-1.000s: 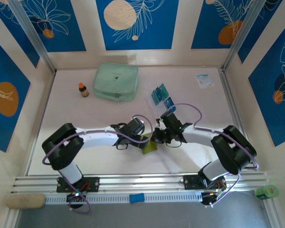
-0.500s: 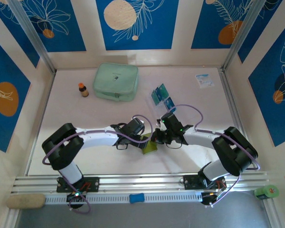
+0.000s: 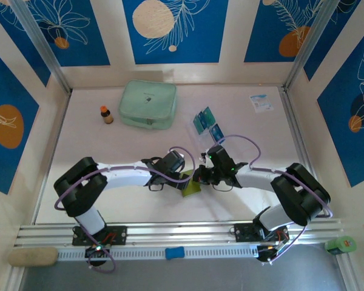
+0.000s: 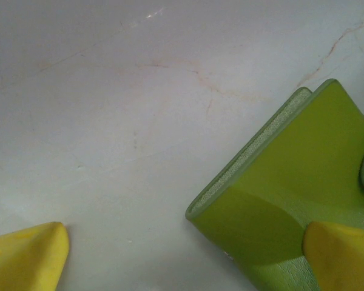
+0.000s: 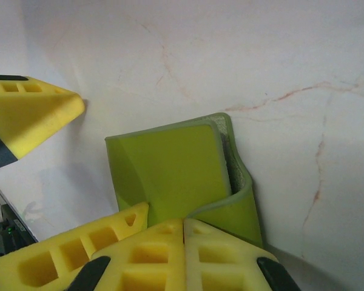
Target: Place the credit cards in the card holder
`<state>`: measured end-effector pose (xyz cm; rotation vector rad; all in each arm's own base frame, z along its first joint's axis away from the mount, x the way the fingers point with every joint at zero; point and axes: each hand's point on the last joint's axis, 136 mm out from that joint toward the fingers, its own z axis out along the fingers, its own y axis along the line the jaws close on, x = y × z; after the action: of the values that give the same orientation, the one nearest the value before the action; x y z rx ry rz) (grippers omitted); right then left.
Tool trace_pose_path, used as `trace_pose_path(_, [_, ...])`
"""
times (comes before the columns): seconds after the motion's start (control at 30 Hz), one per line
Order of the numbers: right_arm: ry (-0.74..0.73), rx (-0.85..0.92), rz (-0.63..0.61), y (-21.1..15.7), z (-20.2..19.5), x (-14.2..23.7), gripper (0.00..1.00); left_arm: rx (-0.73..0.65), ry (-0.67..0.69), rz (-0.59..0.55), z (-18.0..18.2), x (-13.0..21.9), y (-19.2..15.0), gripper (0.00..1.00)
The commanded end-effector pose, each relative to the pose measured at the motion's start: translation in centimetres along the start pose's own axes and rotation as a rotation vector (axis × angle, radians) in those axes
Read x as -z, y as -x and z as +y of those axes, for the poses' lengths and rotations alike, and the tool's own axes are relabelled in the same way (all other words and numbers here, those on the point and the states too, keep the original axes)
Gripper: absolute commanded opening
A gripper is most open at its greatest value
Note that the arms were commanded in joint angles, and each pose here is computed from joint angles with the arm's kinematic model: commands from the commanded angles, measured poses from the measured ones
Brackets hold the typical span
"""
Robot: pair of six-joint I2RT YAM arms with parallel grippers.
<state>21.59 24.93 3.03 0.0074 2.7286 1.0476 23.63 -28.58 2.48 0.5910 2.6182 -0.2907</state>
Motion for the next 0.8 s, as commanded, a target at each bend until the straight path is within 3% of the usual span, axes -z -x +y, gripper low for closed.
trace_pose_path(0.0, [-0.175, -0.090, 0.178, -6.3, -5.5, -0.3, 0.00, -0.024, 0.058, 0.079, 1.4, -1.2, -2.1, 1.00])
trace_pose_path(0.4, [-0.259, -0.095, 0.188, -8.6, -8.1, -0.4, 0.00, 0.000, 0.053, 0.083, 1.3, -1.5, -2.5, 1.00])
trace_pose_path(0.63, [-0.204, -0.090, 0.177, -7.4, -6.1, -0.9, 0.00, 0.038, 0.046, 0.067, 1.6, -1.7, -2.1, 1.00])
trace_pose_path(0.77, [-0.135, -0.059, 0.142, -5.1, -2.9, -0.7, 0.13, 0.105, 0.007, 0.025, 2.2, -1.4, -0.6, 1.00])
